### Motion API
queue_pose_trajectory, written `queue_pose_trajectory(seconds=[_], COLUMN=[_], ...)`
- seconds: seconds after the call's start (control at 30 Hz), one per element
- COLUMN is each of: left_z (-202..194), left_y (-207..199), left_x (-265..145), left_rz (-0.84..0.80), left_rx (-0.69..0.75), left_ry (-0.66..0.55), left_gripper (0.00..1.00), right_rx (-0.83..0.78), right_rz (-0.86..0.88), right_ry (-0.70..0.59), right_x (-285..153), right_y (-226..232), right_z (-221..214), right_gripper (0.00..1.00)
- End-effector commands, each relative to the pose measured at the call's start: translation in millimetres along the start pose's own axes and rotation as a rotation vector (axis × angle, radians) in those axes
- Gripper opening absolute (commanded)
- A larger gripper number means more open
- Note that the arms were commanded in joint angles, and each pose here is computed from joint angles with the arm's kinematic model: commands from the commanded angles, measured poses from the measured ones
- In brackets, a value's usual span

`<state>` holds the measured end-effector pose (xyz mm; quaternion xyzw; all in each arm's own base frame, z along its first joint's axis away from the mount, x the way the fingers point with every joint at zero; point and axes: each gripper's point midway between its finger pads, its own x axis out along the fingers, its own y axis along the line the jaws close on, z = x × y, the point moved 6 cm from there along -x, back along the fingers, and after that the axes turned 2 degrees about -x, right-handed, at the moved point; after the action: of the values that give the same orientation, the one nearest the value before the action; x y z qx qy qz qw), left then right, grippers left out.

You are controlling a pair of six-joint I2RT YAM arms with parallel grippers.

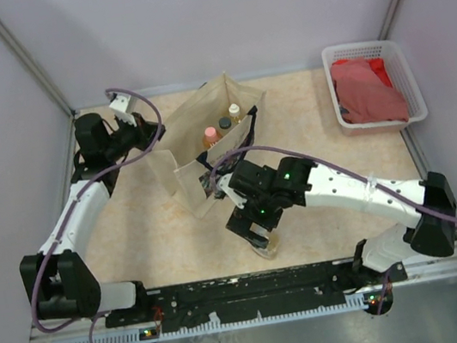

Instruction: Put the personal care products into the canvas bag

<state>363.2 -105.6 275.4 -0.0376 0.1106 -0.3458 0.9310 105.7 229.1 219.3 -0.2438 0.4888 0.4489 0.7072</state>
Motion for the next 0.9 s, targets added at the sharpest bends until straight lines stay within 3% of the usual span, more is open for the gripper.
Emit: queue_pose_trajectory(seconds=[0.0, 0.13, 0.47, 0.73, 0.8, 0.87], left_z=[8.7, 8.7, 6.2, 7.8, 8.7, 8.9], left_y=[-3.3, -2.8, -2.4, -2.3, -2.7, -3.0], left_x=[-6.2, -5.7, -6.1, -7.0, -7.2, -7.3], left_rz=[0.001, 0.004, 0.007, 0.012, 0.012, 0.011], left_rx=[0.029, 0.029, 0.023, 0.026, 0.028, 0.027], left_ry=[-0.036, -0.032, -0.026, -0.032, -0.033, -0.034], left_gripper=[0.0, 0.0, 0.0, 0.0, 0.0, 0.0], right_rx=[-0.03, -0.053, -0.083, -0.093, -0.081, -0.062], right_rz=[-0.026, -0.024, -0.025, -0.065, -0.099, -0.162], right_ry=[-0.008, 0.015, 0.049, 0.102, 0.089, 0.052], right_x=[14.6, 27.9, 43.9, 42.6, 39.2, 31.8], right_y=[-2.4, -3.7, -6.4, -11.4, -14.3, -19.7], right_z=[5.9, 6.1, 5.2, 2.5, 5.2, 12.5], right_gripper=[0.99, 0.94, 0.65, 0.12, 0.03, 0.0])
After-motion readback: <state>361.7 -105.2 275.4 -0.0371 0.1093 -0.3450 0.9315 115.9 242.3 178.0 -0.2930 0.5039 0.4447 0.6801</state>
